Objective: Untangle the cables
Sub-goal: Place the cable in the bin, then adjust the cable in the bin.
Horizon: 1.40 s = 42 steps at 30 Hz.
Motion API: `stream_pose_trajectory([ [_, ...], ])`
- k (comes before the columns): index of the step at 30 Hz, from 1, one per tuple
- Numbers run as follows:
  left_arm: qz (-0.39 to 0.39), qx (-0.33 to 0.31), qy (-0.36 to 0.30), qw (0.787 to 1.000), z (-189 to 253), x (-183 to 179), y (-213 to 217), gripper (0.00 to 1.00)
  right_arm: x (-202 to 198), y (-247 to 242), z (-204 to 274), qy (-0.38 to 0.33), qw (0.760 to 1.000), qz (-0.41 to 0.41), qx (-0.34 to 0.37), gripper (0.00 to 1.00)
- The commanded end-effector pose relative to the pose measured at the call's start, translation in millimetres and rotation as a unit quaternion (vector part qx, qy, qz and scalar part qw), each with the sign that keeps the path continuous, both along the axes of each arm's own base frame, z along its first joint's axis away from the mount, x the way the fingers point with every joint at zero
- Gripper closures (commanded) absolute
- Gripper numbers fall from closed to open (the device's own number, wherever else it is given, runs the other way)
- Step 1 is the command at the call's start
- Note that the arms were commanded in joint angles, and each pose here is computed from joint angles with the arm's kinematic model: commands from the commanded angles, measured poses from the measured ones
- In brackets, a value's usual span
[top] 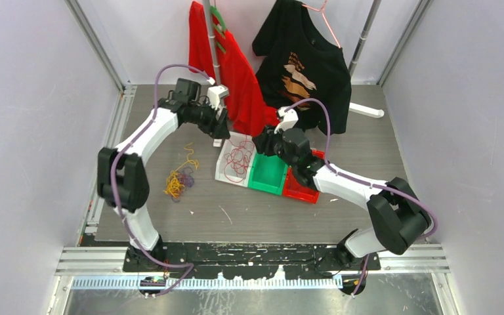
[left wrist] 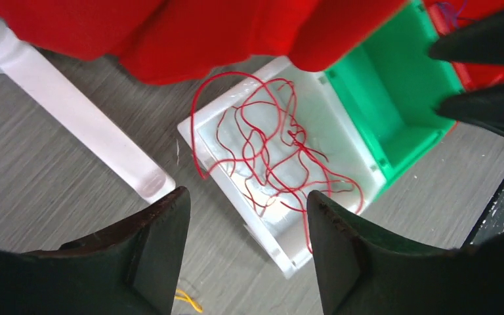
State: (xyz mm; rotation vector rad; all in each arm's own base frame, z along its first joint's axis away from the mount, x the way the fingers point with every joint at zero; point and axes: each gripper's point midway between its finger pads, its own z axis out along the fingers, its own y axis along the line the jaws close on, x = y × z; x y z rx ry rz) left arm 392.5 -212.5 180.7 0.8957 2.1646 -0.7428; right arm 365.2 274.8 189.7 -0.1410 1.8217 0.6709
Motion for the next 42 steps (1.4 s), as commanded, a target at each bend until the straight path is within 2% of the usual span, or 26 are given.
stream_pose_trajectory([
  [1,-0.008,-0.029,0.022,0.999,-11,24,-9,0.37,-14,0,26,-0.034,0.999,0.003,0.026,0.54],
  [5,-0.016,-0.033,0.011,0.999,-21,39,-14,0.45,-30,0,24,-0.035,0.999,0.013,0.027,0.54],
  [8,-0.023,-0.038,0.007,0.999,-24,45,-17,0.55,-42,4,19,-0.031,0.999,0.026,0.027,0.56],
  [10,-0.028,-0.046,0.005,0.999,-24,47,-21,0.64,-49,7,17,-0.032,0.999,0.034,0.027,0.56],
  [14,-0.029,-0.057,0.011,0.998,-26,50,-25,0.9,-58,11,15,-0.033,0.998,0.043,0.023,0.57],
  [19,-0.031,-0.069,0.015,0.997,-26,49,-28,1.0,-67,19,11,-0.035,0.998,0.054,0.008,0.59],
  [25,-0.024,-0.086,0.024,0.996,-7,31,-27,1.0,-69,33,4,-0.035,0.997,0.073,-0.012,0.61],
  [33,-0.026,-0.087,0.053,0.994,-5,-20,-36,1.0,-50,26,12,-0.045,0.998,0.033,-0.015,0.64],
  [38,-0.017,-0.048,0.048,0.998,-28,-33,-42,1.0,-41,17,17,-0.04,0.999,0.012,-0.009,0.64],
  [42,-0.002,0.026,0.013,1.0,-63,-26,-44,1.0,-39,3,19,-0.039,0.999,-0.012,-0.002,0.65],
])
